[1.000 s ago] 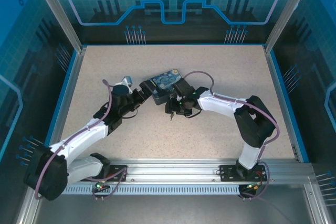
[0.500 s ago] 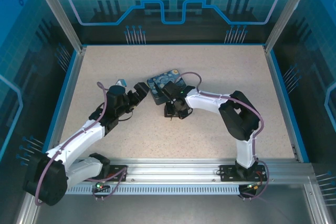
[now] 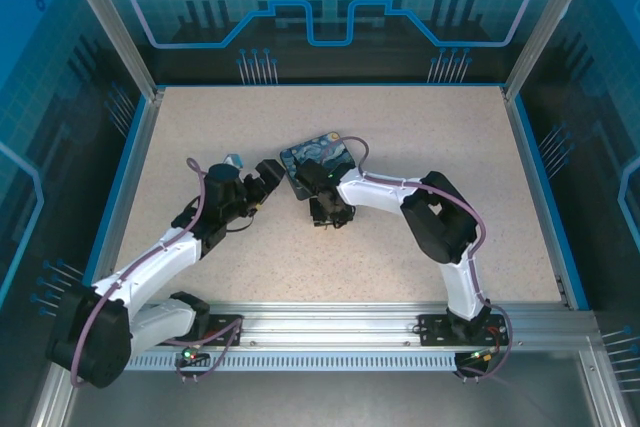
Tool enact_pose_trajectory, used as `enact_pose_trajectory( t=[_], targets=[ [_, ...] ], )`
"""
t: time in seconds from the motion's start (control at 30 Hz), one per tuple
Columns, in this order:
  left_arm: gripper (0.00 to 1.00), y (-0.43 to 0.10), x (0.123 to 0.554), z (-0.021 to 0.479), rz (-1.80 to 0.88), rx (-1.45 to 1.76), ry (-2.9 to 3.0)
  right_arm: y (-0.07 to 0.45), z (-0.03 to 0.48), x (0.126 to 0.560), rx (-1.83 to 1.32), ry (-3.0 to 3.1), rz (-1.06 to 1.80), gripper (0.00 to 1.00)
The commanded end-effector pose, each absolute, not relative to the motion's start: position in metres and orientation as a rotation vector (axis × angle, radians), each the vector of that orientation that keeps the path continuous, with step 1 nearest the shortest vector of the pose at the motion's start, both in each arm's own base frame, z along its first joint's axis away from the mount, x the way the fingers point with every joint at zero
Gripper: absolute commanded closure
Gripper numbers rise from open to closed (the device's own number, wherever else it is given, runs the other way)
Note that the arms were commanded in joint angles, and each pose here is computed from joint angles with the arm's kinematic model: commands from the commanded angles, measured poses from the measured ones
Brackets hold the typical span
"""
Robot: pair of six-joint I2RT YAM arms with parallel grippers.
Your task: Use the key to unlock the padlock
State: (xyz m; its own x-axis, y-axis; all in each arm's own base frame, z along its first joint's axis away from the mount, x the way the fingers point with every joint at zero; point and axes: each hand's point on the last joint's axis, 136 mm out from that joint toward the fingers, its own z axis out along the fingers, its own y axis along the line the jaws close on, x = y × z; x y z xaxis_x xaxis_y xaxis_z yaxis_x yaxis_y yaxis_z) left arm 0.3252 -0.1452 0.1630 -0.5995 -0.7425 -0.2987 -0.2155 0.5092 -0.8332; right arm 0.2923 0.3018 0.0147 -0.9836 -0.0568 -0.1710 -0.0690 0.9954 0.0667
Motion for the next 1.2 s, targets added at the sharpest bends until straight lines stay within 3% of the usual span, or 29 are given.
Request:
enact_pose_trajectory(
  t=[0.0, 0.23, 0.4, 0.77, 1.17],
  targets=[
    [0.01, -0.148, 0.327, 0.164, -1.078, -0.780, 2.087, 0.293, -0.010, 0.282, -0.122, 3.011, -0.026, 0.68],
    [0.01, -0.150, 0.326, 0.163, -1.088, -0.786, 2.101, 0.293, -0.019, 0.282, -0.130, 3.012, -0.042, 0.79],
    [0.01, -0.152, 0.324, 0.160, -1.079, -0.776, 2.141, 0.291, -0.016, 0.280, -0.154, 2.996, 0.013, 0.99],
    [0.01, -0.162, 0.320, 0.160, -1.082, -0.707, 2.239, 0.285, 0.030, 0.280, -0.176, 2.891, 0.522, 1.00],
    [0.01, -0.212, 0.318, 0.176, -1.241, -0.651, 2.245, 0.267, 0.111, 0.299, -0.034, 2.547, 1.230, 1.00]
  ],
)
